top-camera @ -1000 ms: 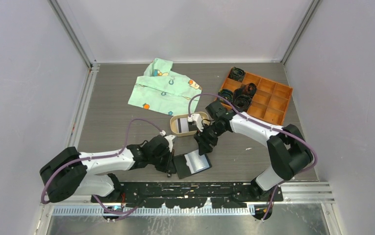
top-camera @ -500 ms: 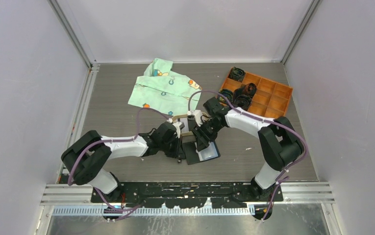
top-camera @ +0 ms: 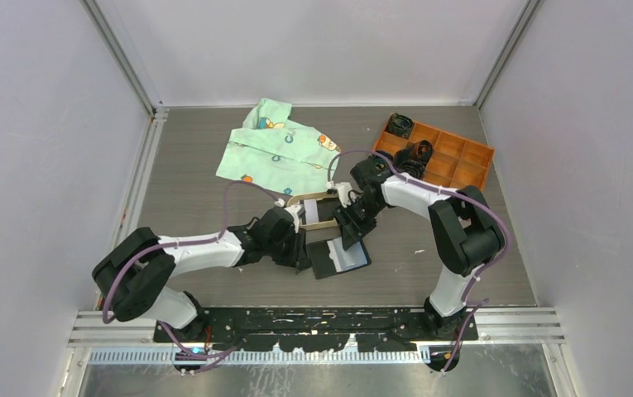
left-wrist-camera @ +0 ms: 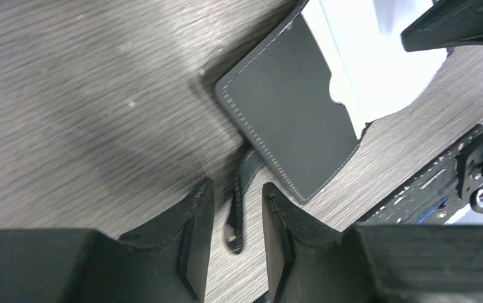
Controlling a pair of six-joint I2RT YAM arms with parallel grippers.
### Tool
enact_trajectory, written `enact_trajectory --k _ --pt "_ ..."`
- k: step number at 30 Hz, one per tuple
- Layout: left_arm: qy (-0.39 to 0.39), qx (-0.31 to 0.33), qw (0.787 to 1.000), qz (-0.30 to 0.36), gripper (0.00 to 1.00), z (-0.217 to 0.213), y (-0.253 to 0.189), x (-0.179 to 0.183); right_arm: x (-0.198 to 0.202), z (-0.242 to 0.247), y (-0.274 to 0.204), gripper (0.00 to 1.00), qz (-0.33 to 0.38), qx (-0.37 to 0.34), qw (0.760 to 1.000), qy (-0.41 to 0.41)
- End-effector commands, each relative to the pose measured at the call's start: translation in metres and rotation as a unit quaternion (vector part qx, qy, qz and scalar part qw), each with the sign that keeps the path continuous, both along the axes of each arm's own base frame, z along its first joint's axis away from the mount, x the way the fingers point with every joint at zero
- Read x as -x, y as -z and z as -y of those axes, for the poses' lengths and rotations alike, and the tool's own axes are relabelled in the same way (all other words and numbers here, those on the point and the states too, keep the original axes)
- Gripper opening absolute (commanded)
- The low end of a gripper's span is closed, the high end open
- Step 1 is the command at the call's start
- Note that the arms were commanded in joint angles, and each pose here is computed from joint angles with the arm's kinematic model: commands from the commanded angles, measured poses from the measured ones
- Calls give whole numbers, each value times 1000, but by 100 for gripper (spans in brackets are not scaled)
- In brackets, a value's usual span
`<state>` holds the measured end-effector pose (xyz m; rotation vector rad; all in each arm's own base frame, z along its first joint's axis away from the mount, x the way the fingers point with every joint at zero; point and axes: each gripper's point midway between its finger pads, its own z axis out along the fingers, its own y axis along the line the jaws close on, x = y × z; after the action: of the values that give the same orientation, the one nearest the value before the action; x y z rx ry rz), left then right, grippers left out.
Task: Put the credit cards into the card holder
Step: Turn over the card slot in the card holder.
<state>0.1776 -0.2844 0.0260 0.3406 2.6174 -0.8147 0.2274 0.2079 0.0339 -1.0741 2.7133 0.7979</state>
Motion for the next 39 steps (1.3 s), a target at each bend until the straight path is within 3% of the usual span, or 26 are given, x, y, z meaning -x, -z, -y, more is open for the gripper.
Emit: enact_trajectory --k 1,5,8,12,18,23,26,31,33,39 --pt "-20 -38 999 20 36 -27 -5 1 3 -6 -4 50 -16 0 1000 -10" --pt "-20 0 998 61 36 -28 -42 0 3 -6 1 49 -19 11 1000 -12" --pt "-5 63 993 97 36 -21 -76 4 6 -10 -1 46 -30 3 999 -14" --pt "14 158 979 130 36 -4 -107 9 20 -31 -22 43 -74 -69 995 -26" --pt "14 177 974 143 34 -1 -105 7 25 -57 -39 43 -126 -138 982 -14" --pt "-2 195 964 179 33 -8 -111 5 31 -75 -39 44 -149 -146 978 -24" --pt "1 204 961 186 33 -11 -112 9 27 -69 -45 45 -120 -129 984 -37" --pt "21 217 952 214 33 1 -113 22 8 -32 -55 45 23 -67 994 -83" --pt "41 215 941 257 35 10 -118 28 -1 -18 -64 45 45 -73 994 -69" --pt "115 151 881 434 47 38 -123 30 -20 7 -92 45 48 -132 990 -5"
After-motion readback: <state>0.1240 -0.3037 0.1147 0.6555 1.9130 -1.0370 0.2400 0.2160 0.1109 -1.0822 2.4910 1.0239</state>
